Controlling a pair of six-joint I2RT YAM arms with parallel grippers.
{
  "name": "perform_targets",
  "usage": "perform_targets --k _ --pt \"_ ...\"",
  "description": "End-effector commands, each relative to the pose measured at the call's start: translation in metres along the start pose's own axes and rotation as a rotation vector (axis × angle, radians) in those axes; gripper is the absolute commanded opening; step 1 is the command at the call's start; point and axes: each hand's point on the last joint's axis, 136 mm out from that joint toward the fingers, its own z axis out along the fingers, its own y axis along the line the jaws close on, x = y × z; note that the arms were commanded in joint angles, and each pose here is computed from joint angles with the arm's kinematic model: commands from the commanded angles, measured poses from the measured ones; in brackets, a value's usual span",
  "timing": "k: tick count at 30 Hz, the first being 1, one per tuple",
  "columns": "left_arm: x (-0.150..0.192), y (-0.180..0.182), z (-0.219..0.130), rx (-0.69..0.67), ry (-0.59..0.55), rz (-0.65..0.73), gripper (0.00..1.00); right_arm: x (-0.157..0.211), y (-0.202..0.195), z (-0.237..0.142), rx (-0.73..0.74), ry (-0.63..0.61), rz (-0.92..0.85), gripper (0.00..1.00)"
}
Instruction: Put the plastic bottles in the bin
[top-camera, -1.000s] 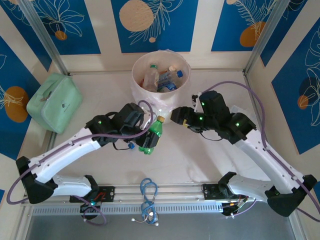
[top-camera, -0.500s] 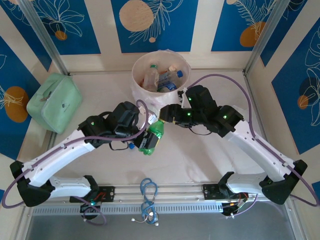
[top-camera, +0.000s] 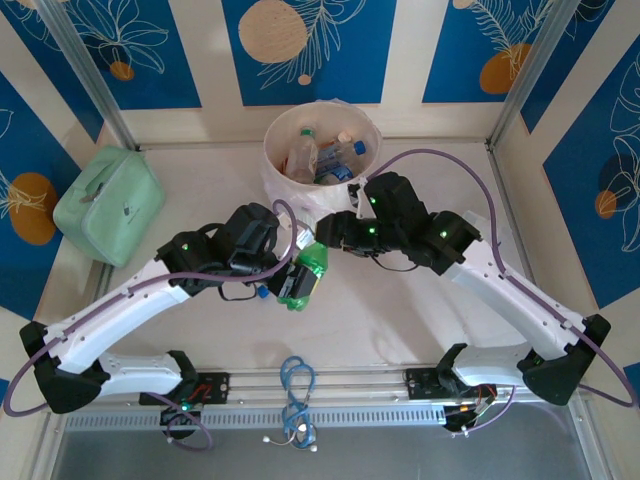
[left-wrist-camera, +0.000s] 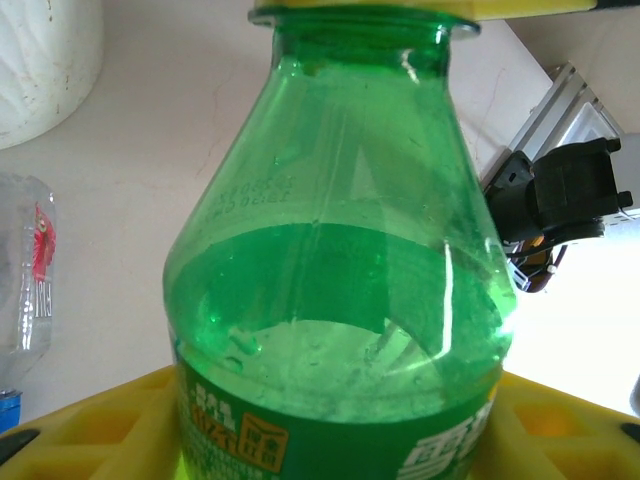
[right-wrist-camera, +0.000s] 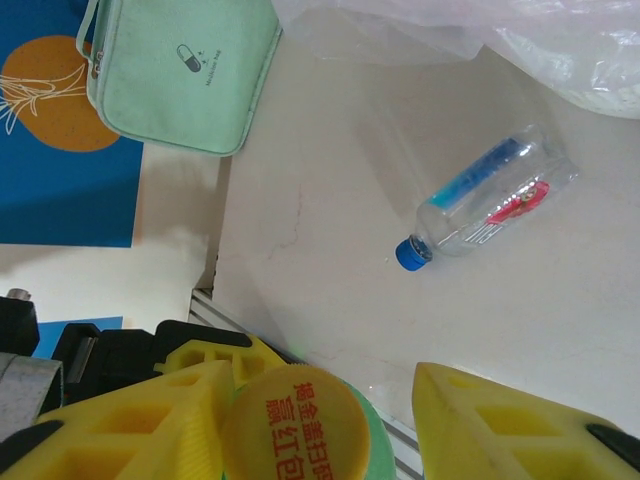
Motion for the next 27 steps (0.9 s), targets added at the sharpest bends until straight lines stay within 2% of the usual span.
perform_targets --k 1,3,10,15,20,27 --pt "-0.011 -0.009 -0.009 0.023 -0.048 0.039 0.56 -0.001 0.011 -0.006 -0.026 -0.004 -0.031 0.46" --pt "-0.011 -0.009 -0.008 0.025 -0.052 0.039 0.56 0.0 0.011 -0.006 -0.028 -0.003 -0.033 0.39" --pt "-0.014 -0.006 -0.009 0.006 -0.065 0.032 0.58 -0.002 0.016 -0.009 -0.043 -0.014 -0.042 0.26" --pt "-0.017 -0.002 -0.009 -0.016 -0.086 0.012 0.82 -0.007 0.019 -0.015 -0.049 -0.038 -0.05 0.2" --pt "-0.022 0.008 -0.019 -0.081 -0.124 -0.002 1.0 -0.021 0.024 -0.025 -0.058 -0.075 -0.048 0.19" --pt "-0.032 0.049 -0.064 -0.293 -0.275 -0.135 1.0 -0.073 0.022 -0.059 -0.066 -0.21 -0.02 0.19"
